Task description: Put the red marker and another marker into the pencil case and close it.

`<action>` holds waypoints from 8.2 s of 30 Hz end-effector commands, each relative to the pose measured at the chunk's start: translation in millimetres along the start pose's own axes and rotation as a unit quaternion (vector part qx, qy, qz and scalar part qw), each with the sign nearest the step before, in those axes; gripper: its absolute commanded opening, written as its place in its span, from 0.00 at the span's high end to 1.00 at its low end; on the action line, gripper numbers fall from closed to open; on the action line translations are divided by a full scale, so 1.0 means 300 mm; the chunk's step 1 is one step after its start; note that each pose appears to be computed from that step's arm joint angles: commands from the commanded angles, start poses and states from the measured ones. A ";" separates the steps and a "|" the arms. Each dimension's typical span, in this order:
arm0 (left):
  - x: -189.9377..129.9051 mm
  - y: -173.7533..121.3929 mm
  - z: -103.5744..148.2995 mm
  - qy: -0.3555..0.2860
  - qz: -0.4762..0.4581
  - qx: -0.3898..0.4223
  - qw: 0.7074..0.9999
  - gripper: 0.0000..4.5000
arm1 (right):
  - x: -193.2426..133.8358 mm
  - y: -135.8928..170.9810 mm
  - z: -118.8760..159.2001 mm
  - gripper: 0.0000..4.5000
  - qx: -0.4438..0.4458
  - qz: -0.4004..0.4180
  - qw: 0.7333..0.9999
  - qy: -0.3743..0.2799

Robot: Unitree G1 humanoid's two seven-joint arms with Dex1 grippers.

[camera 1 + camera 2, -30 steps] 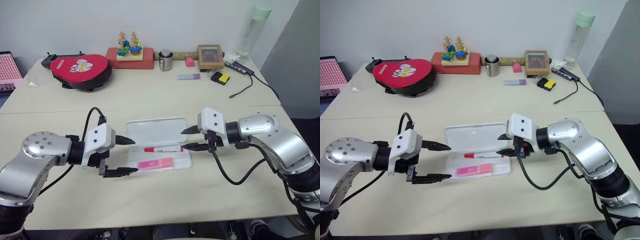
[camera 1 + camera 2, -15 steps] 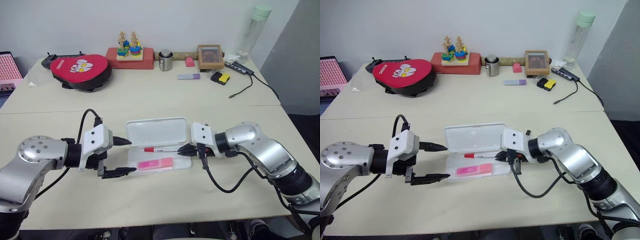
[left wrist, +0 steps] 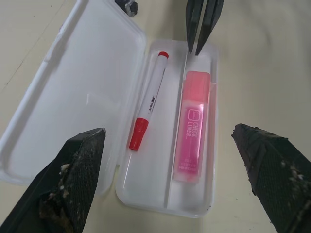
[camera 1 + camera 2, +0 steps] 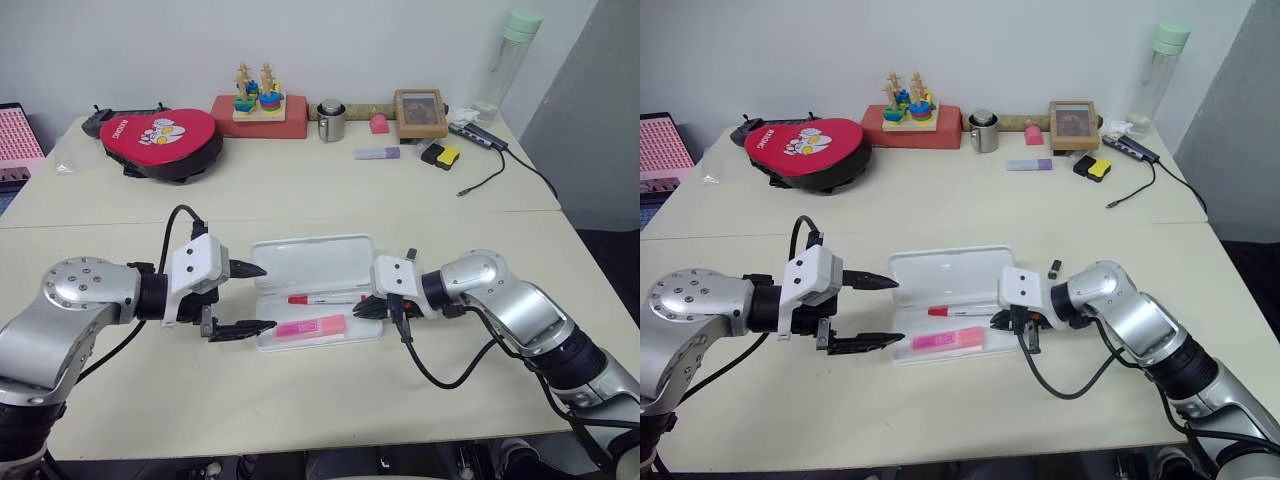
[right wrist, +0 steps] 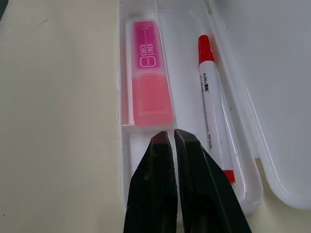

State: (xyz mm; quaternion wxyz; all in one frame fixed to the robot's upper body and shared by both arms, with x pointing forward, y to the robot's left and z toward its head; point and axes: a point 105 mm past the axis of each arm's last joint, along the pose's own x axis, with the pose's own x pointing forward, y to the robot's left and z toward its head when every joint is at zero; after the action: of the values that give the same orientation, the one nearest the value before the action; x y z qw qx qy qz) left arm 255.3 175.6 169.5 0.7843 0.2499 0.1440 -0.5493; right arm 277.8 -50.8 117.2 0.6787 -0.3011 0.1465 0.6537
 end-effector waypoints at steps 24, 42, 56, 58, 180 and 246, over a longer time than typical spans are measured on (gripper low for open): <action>0.002 0.030 0.006 -0.002 0.008 0.020 1.000 0.00 | 0.076 0.006 0.028 0.96 -0.040 0.041 0.998 -0.012; -0.041 -0.006 0.044 -0.032 0.005 -0.019 0.999 0.00 | -0.176 -0.168 0.033 0.96 -0.034 -0.100 0.994 0.002; 0.000 -0.009 0.100 -0.048 0.032 0.006 0.998 0.00 | -0.227 -0.309 -0.023 0.55 0.026 -0.274 0.961 0.013; 0.004 -0.010 0.098 -0.048 0.034 0.005 0.998 0.00 | -0.233 -0.313 -0.040 0.43 0.039 -0.287 0.957 0.023; 0.052 0.016 0.051 -0.033 0.052 0.014 0.998 0.00 | -0.269 -0.084 0.054 0.93 0.143 -0.145 0.977 -0.071; 0.007 0.033 0.066 -0.036 0.030 0.004 0.999 0.00 | -0.241 -0.192 -0.014 0.28 -0.001 -0.114 0.993 0.001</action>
State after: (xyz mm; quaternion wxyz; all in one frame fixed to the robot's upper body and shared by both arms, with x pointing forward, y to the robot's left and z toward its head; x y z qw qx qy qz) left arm 267.2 167.1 177.0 0.8006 0.2345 0.1241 -0.5372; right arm 324.9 -110.3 153.6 0.7479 -0.3015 0.1437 0.5737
